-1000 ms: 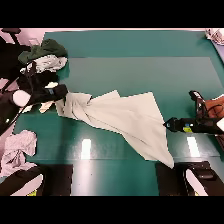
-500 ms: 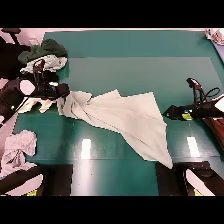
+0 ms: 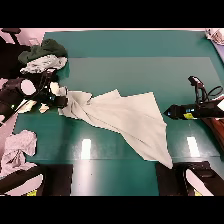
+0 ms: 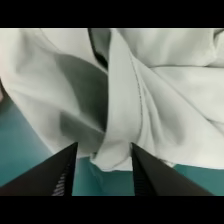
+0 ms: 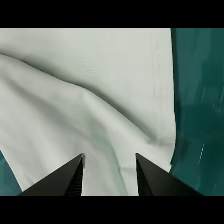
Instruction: Fold the shirts.
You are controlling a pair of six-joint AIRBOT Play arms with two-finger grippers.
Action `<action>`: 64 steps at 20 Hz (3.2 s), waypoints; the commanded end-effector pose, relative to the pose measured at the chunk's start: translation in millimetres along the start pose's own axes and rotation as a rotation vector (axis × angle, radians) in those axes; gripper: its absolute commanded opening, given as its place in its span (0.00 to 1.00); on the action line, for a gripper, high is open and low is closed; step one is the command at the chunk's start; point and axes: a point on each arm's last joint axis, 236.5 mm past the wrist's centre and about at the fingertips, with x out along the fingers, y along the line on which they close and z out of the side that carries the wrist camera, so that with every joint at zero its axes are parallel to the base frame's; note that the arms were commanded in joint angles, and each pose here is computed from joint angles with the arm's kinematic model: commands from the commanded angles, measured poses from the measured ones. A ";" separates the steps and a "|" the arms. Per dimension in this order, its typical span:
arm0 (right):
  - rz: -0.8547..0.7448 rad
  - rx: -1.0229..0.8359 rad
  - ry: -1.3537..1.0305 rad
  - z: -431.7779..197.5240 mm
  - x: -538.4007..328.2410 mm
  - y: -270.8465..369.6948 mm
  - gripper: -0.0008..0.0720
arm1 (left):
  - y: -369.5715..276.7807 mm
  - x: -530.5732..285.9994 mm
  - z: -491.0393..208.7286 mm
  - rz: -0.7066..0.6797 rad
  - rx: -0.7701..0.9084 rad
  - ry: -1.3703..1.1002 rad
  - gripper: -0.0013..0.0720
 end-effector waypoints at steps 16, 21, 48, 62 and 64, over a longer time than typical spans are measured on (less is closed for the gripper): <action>0.021 0.046 -0.015 -118.4 -14.2 6.3 0.54 | -45.9 21.7 -30.5 -0.233 0.254 0.128 0.42; -0.008 0.035 0.153 -159.9 -18.1 0.7 0.54 | -37.3 22.5 -31.3 -0.194 0.215 0.141 0.05; -0.018 0.277 0.710 -198.5 53.2 -13.1 0.75 | -27.4 4.6 -26.9 -0.134 0.101 0.175 0.05; 0.068 0.174 0.132 -15.9 -45.9 9.4 0.04 | -42.6 -60.5 16.7 -0.152 -0.079 0.105 0.05; 0.122 0.119 0.061 2.2 -61.6 28.2 0.04 | -61.3 -72.0 21.2 -0.226 -0.142 0.096 0.05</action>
